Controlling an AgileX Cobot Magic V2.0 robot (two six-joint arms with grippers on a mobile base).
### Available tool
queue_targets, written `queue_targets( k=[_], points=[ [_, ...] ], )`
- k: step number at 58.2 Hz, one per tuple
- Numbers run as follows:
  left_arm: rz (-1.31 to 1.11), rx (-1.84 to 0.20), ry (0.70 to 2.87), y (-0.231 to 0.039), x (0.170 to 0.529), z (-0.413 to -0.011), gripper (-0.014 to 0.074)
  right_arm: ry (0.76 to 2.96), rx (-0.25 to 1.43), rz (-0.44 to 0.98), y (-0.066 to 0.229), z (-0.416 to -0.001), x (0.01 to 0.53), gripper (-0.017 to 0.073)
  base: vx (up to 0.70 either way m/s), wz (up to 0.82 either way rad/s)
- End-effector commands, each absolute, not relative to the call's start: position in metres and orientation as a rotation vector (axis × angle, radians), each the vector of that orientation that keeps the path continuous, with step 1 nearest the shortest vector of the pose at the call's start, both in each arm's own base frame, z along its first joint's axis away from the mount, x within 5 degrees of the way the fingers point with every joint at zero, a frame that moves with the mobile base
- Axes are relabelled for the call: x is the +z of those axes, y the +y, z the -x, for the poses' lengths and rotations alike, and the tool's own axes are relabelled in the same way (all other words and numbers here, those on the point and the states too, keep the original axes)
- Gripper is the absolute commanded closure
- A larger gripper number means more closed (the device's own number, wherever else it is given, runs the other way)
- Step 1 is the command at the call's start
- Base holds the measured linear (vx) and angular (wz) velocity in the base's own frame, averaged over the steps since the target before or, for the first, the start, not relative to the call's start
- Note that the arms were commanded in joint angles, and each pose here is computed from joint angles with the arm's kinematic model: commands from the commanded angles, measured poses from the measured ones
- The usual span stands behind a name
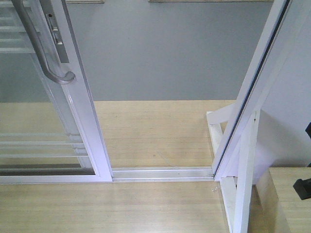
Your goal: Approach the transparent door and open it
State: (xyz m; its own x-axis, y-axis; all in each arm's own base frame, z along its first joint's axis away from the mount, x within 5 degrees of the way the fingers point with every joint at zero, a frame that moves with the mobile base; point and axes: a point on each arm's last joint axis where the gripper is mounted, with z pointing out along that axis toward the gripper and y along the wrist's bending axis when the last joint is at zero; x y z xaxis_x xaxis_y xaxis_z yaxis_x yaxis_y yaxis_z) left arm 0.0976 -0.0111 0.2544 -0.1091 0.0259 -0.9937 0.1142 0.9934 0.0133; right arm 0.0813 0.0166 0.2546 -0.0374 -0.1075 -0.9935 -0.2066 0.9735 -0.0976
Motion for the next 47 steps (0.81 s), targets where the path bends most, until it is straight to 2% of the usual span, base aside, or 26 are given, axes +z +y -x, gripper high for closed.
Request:
queue_targets(
  k=[1, 20, 35, 39, 47],
  points=[
    [-0.086, -0.060, 1.576, -0.009, 0.271, -0.099, 0.0601, 1.521, 0.098, 0.257, 0.019, -0.082, 0.270, 0.0568, 0.00, 0.00],
    [-0.118, -0.056, 1.565, -0.009, 0.266, -0.083, 0.0601, 1.521, 0.098, 0.257, 0.019, -0.082, 0.270, 0.0568, 0.00, 0.00],
    [-0.066, -0.105, 1.454, -0.006, 0.213, -0.053, 0.0600, 1.522, 0.097, 0.257, 0.019, -0.082, 0.270, 0.0568, 0.00, 0.00],
    [-0.044, -0.132, 1.512, -0.006, 0.197, -0.056, 0.0600, 1.522, 0.097, 0.257, 0.019, -0.082, 0.270, 0.0568, 0.00, 0.00],
    [-0.091, -0.158, 1.646, -0.011, 0.187, -0.055, 0.0600, 1.522, 0.097, 0.257, 0.019, -0.082, 0.270, 0.0568, 0.00, 0.00]
  ],
)
